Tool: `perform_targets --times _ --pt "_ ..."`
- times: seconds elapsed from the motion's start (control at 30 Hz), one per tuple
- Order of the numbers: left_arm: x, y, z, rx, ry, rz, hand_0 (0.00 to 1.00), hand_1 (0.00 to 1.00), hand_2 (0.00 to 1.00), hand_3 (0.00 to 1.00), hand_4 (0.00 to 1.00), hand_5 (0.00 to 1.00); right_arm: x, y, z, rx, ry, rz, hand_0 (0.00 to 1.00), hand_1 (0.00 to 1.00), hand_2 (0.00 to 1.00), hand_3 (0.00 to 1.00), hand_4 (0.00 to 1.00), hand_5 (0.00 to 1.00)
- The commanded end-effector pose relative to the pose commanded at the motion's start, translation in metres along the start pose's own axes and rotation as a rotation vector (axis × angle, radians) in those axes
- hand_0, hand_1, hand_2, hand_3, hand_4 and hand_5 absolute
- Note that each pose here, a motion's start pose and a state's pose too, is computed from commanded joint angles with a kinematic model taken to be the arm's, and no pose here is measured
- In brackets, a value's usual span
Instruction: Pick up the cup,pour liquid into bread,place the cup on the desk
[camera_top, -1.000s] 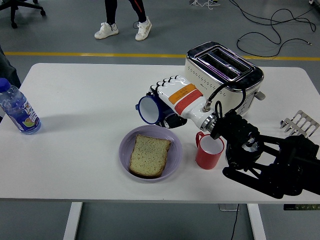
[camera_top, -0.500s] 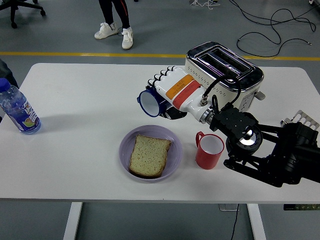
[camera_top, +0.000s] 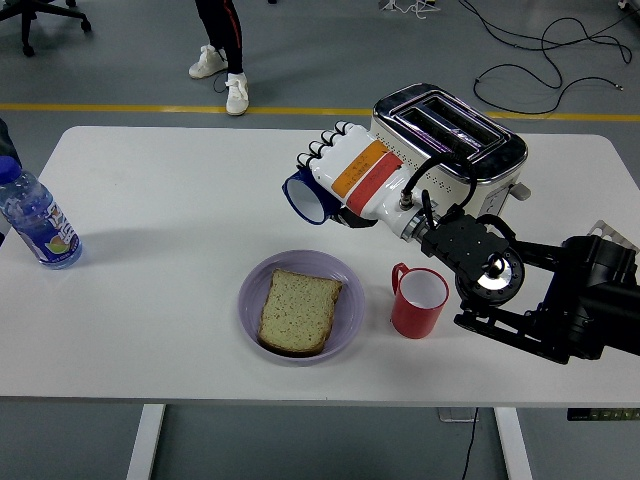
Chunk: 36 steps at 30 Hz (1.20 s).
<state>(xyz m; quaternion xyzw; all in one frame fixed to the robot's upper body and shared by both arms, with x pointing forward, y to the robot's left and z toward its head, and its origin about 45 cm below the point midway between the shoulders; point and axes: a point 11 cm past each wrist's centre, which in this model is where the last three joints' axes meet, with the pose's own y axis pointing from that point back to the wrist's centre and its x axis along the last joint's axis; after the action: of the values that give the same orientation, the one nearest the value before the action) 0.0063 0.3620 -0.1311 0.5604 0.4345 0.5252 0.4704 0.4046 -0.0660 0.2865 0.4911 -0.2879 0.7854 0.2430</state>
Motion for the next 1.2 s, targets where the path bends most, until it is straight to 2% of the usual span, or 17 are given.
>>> perform_targets --times 0.3,0.4,0.6,0.77,0.87,0.93,1.07,1.2 --pt "0.000 0.000 0.003 -0.004 0.004 0.001 0.678 0.720 0.745 0.675 0.436 0.939 0.005 -0.002 0.005 -0.017 0.000 0.030 0.384 0.334 0.502 0.543 0.580 0.002" --pt "0.000 0.000 0.003 -0.004 0.003 0.001 0.678 0.720 0.745 0.675 0.436 0.939 0.006 -0.003 0.008 -0.053 -0.002 0.035 0.384 0.334 0.502 0.543 0.580 0.002" --pt "0.001 0.000 0.003 -0.005 0.007 0.002 0.676 0.720 0.745 0.674 0.438 0.939 0.005 -0.002 0.008 -0.064 -0.005 0.033 0.385 0.337 0.507 0.550 0.571 0.002" --pt "0.001 0.000 0.005 -0.009 0.008 0.002 0.676 0.719 0.745 0.673 0.439 0.940 0.008 -0.002 0.006 -0.052 -0.019 0.041 0.394 0.337 0.505 0.550 0.567 0.002" --pt "0.001 0.000 0.007 -0.012 0.010 0.002 0.676 0.719 0.745 0.673 0.439 0.940 0.009 -0.001 0.000 -0.017 -0.032 0.027 0.394 0.337 0.505 0.550 0.567 0.002" --pt "0.001 0.000 0.006 -0.013 0.010 0.001 0.676 0.719 0.745 0.672 0.439 0.940 0.006 0.000 -0.003 -0.010 -0.079 -0.013 0.390 0.339 0.514 0.549 0.577 0.002" --pt "0.000 0.000 0.009 -0.016 0.006 0.002 0.676 0.719 0.745 0.672 0.439 0.940 -0.005 0.005 -0.009 0.001 -0.258 -0.156 0.390 0.339 0.514 0.549 0.577 0.002" --pt "0.001 0.000 0.009 -0.017 0.010 0.002 0.676 0.718 0.745 0.670 0.439 0.940 -0.012 0.012 -0.005 -0.045 -0.458 -0.293 0.376 0.333 0.522 0.544 0.591 0.002"
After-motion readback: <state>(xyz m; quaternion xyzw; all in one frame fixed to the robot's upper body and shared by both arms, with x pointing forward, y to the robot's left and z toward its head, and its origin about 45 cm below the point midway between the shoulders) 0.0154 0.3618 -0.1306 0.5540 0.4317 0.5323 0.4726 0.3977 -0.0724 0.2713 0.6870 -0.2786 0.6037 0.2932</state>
